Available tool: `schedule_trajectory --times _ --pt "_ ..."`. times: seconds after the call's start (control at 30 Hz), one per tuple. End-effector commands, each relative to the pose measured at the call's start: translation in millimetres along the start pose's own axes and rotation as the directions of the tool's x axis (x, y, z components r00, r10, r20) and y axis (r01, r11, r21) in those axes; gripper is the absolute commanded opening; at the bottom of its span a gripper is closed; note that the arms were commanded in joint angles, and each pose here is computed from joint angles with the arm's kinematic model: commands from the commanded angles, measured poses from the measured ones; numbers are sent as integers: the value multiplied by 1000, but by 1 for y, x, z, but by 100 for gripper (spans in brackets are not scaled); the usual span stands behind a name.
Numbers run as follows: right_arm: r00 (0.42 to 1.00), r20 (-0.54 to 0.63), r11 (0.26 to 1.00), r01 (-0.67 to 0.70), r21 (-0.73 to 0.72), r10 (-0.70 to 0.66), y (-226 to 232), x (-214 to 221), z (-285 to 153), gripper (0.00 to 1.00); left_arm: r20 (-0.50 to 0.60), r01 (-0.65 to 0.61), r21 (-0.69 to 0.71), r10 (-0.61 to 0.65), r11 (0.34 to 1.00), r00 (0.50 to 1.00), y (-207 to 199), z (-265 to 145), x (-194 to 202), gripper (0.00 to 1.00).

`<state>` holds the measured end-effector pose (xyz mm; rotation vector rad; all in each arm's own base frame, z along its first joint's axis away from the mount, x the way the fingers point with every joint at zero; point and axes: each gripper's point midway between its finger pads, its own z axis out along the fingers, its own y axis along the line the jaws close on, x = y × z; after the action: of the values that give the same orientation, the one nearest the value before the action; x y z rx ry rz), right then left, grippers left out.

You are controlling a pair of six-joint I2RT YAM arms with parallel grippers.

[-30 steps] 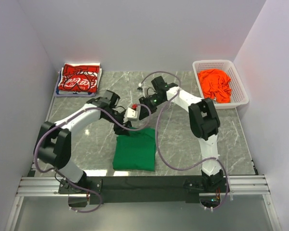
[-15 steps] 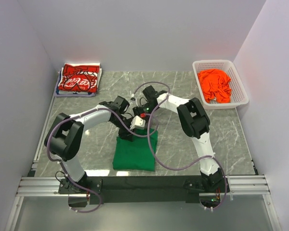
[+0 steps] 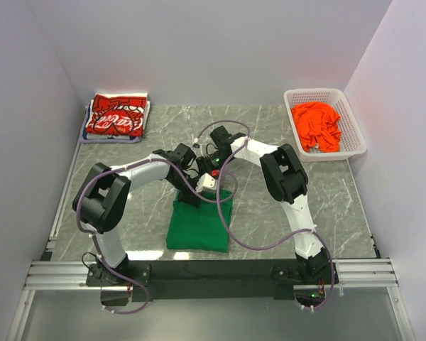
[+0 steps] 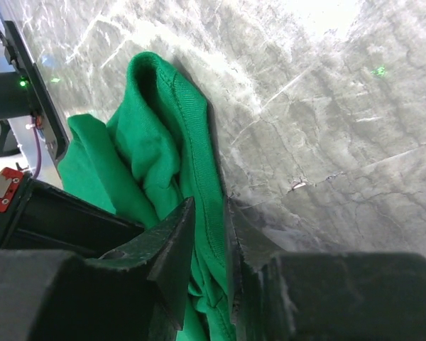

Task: Fold and stack the t-shirts
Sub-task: Fold the tshirt

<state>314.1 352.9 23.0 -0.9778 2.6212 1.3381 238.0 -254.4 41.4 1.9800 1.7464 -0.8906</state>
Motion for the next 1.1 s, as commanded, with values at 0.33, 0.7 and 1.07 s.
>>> schedule_trajectory --times 0.33,0.7,1.07 --pt "998 -53 999 -36 14 37 -16 17 13 24 70 -173 -260 197 950 978 29 -62 -68 1" --pt "999 -37 1000 -20 6 20 -13 10 8 23 17 -253 -393 281 884 959 74 -52 -57 1" --pt "998 44 980 45 191 -55 -37 -32 -31 32 -8 -217 -402 234 890 972 81 -31 -30 1"
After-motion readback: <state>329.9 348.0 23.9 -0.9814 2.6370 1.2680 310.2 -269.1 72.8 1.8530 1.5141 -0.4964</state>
